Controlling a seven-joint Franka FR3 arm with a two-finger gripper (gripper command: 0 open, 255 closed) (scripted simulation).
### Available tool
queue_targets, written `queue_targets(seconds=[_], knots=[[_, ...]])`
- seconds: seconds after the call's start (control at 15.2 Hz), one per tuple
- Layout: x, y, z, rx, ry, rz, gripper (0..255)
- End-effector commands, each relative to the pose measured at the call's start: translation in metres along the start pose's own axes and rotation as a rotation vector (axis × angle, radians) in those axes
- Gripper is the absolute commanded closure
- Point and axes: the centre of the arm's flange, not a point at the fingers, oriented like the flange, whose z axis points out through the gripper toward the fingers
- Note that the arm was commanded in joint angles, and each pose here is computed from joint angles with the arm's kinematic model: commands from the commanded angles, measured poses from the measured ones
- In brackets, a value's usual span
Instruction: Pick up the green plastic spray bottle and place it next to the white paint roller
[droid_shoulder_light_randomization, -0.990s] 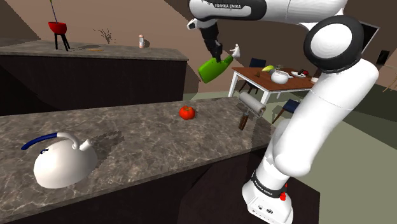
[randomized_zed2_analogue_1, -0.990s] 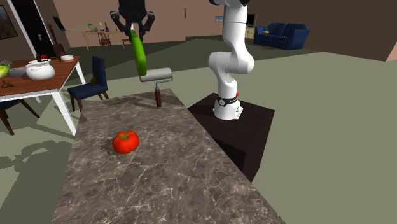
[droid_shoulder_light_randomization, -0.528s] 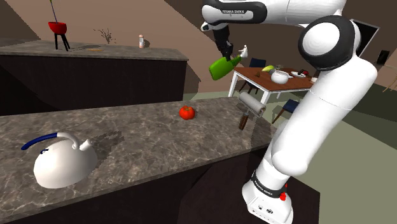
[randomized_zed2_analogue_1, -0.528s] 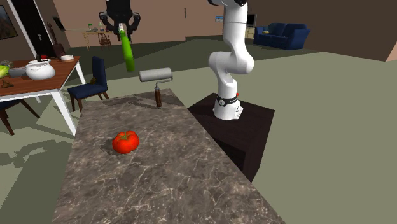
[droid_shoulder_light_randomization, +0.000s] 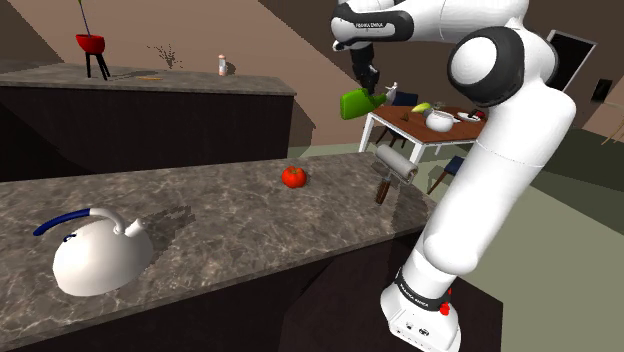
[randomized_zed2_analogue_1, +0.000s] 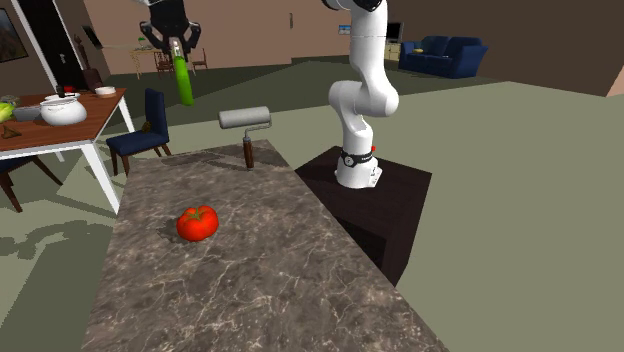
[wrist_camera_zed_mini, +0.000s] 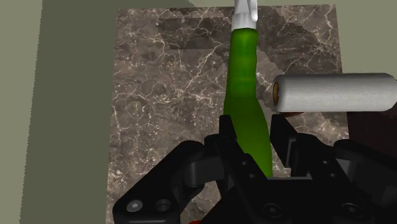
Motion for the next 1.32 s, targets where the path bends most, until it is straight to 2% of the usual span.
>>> queue_targets(seconds=[0.0,1.25], knots=[[0.003,0.001,0.010,-0.001,0.000,-0.001,255],[0.053,0.000,0.097,-0.001,0.000,-0.001,255]])
